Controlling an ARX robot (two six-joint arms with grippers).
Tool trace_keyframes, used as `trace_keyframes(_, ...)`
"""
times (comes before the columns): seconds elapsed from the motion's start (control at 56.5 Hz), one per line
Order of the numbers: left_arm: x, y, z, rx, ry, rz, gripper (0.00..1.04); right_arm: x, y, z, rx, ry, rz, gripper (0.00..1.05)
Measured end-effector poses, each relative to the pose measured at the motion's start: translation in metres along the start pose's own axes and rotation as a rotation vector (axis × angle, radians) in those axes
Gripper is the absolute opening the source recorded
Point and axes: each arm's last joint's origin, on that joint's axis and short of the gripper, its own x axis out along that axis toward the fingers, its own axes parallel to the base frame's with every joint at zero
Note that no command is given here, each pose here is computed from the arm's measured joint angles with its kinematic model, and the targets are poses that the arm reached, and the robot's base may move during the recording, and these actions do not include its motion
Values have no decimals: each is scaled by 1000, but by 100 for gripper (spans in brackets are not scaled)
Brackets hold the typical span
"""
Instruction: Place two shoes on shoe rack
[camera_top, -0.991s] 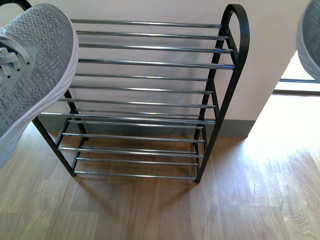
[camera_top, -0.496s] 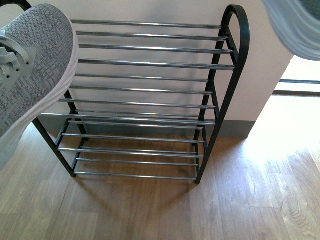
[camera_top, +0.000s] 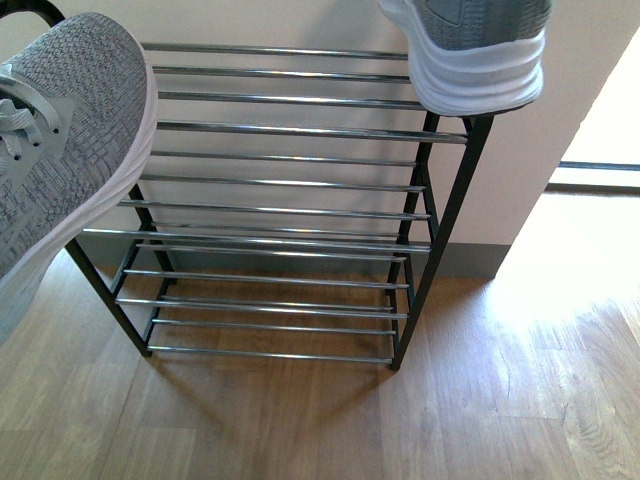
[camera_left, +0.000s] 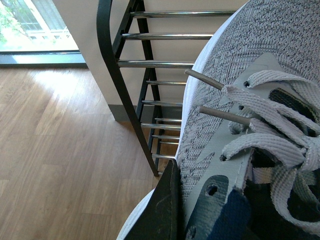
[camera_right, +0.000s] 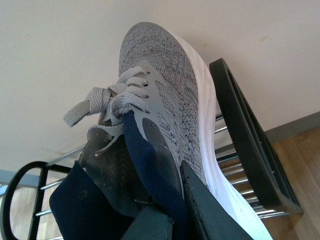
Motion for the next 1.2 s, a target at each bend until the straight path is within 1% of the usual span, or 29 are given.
trace_keyframes(0.106,0,0,0,0,0,0,2,17,2,-10,0,35,-24,1)
trace_keyframes(0.301,0,0,0,0,0,0,2,36,-6,-20,-6,58,-76,1)
trace_keyframes(0.69,0,0,0,0,0,0,2,63,-18,-15,30,52,-124,1)
trace_keyframes(1.133,0,0,0,0,0,0,2,76,-27,-10,39,36,-143,1)
trace_keyframes(1.168,0,0,0,0,0,0,2,76,-27,-9,36,30,-133,6)
trace_keyframes(1.204,0,0,0,0,0,0,2,76,-27,-8,33,20,-123,15)
